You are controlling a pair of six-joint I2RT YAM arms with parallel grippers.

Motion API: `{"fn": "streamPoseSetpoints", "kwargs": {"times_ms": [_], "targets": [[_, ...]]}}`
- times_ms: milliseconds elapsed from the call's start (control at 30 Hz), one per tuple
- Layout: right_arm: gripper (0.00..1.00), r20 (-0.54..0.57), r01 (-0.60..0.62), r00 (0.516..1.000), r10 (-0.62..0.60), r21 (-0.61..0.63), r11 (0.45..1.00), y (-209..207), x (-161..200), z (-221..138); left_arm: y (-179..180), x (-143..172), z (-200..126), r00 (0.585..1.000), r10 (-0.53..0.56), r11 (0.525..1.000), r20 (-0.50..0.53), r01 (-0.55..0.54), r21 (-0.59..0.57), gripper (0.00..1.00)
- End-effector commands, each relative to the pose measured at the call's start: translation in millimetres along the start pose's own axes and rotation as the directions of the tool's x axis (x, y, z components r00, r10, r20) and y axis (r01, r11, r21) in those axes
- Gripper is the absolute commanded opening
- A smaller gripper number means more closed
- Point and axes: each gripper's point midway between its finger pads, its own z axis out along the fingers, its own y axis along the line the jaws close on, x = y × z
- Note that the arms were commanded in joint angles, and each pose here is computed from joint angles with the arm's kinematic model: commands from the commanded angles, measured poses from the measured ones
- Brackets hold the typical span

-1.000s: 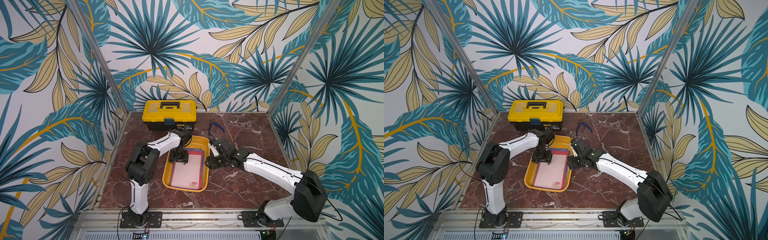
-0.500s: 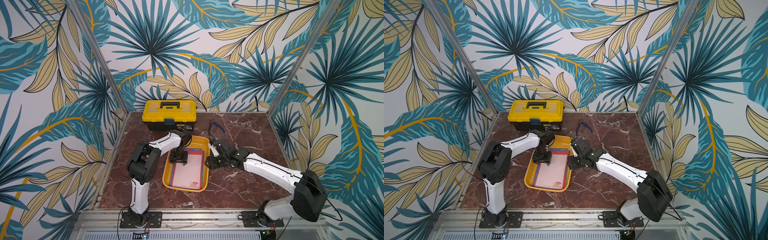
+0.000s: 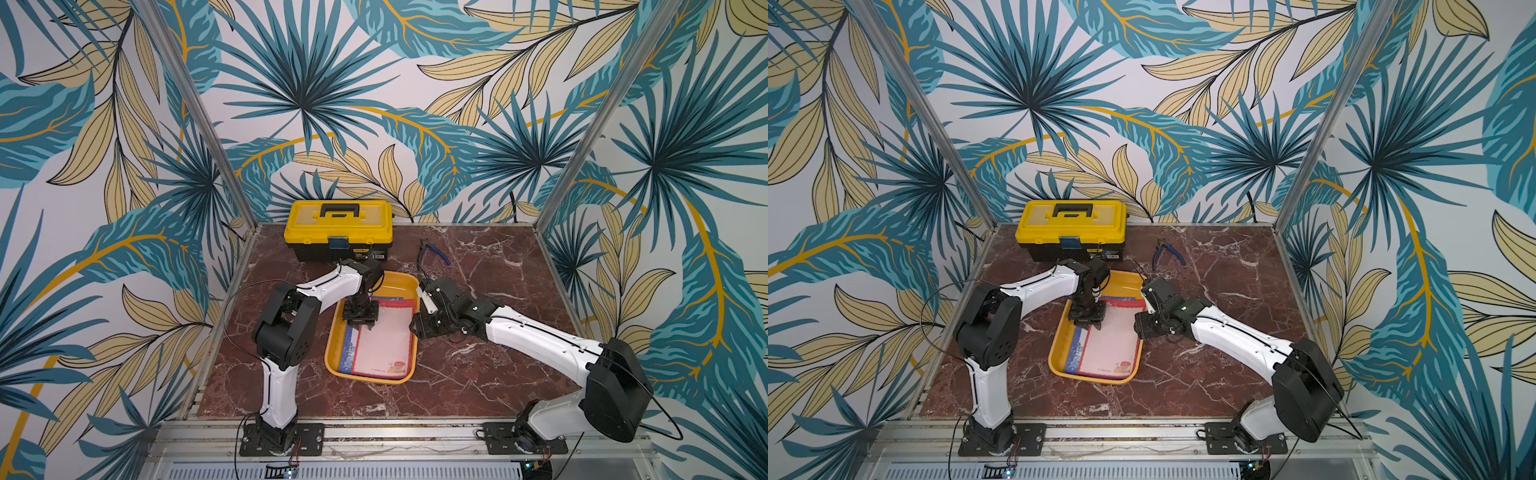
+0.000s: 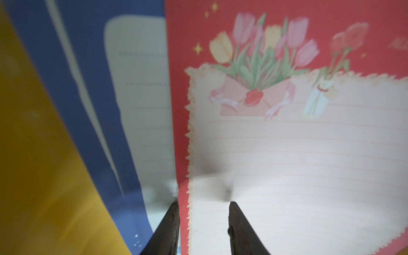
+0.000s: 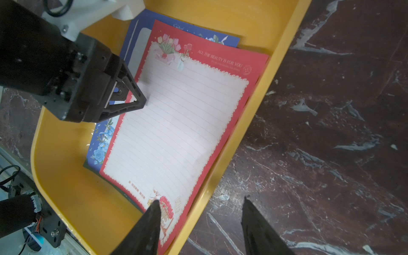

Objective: Take out the stationery paper from the storage box
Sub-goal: Pick up the stationery paper from the storage box.

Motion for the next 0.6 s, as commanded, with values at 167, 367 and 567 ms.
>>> {"fn": "streamPoseSetpoints", "kwargs": {"times_ms": [167, 367, 567], "targets": [[0.59, -0.051, -0.033, 0.998, 0.033, 0.003, 0.999, -4, 16, 10, -11, 0, -6, 0.999, -0.018, 0.994, 0.036, 0.014, 0.106, 0.41], [0.55, -0.048, -0.055, 0.997, 0.056, 0.007, 0.998, -5, 17, 10, -10, 0, 0, 0.998, -0.061, 0.980, 0.031, 0.054, 0.190, 0.42], [0.48, -0.040, -0.064, 0.997, 0.064, 0.013, 0.998, -7, 16, 10, -23, -4, -2, 0.999, -0.042, 0.961, 0.035, 0.030, 0.274, 0.39]]}}
